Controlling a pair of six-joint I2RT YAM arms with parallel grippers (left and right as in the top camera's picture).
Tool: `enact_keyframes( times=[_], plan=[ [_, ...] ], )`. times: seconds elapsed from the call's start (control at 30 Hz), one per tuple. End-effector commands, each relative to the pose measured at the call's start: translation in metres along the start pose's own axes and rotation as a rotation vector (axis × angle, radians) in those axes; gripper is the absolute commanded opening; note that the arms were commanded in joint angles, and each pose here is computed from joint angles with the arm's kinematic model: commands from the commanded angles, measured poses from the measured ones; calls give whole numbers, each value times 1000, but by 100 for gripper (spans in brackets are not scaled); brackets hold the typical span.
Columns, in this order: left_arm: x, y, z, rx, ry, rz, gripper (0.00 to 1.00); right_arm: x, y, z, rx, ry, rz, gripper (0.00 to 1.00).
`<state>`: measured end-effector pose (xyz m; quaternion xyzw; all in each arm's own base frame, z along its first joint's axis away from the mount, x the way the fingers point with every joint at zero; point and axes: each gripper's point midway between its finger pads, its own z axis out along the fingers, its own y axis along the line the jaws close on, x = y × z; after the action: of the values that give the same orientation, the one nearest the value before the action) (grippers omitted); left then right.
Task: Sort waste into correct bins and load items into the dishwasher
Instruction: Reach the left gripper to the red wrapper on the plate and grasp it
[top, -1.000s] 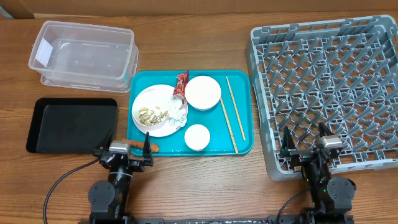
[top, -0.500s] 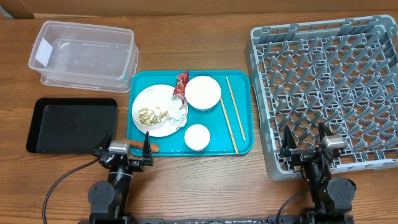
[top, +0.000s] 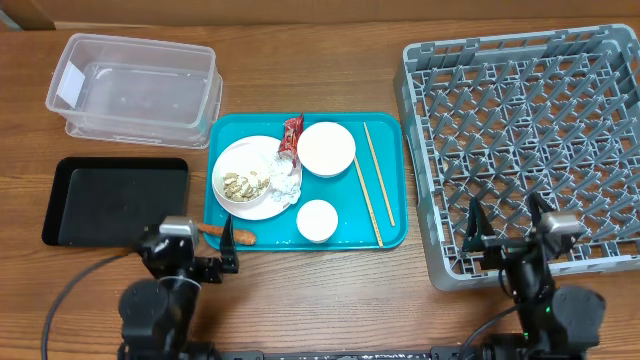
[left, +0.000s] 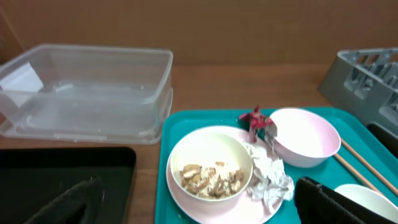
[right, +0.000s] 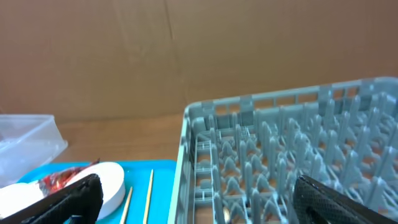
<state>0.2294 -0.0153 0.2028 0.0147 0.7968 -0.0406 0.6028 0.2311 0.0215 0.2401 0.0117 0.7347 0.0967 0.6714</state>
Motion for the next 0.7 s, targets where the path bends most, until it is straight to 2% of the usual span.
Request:
enact_keyframes(
  times=[0.0, 0.17, 0.37, 0.47, 0.57, 0.67],
  plan=[
    [-21, 2, -1, -15, 74, -25, 100, -14, 2, 3, 12, 74, 14, 100],
    [-32, -2, 3, 1, 282, -41, 100, -4, -1, 16, 44, 286, 41, 100],
    [-27, -16, 0, 67, 606, -89, 100, 20, -6, 25, 91, 593, 80, 100],
    [-23, -16, -3, 60, 720, -102, 100, 29, -8, 28, 109, 714, 95, 100],
    [-17, -16, 2, 57, 787, -110, 100, 36, -9, 33, 123, 803, 107, 100],
    [-18, -15, 19, 58, 776, -110, 100, 42, -9, 38, 119, 840, 116, 100]
  ],
)
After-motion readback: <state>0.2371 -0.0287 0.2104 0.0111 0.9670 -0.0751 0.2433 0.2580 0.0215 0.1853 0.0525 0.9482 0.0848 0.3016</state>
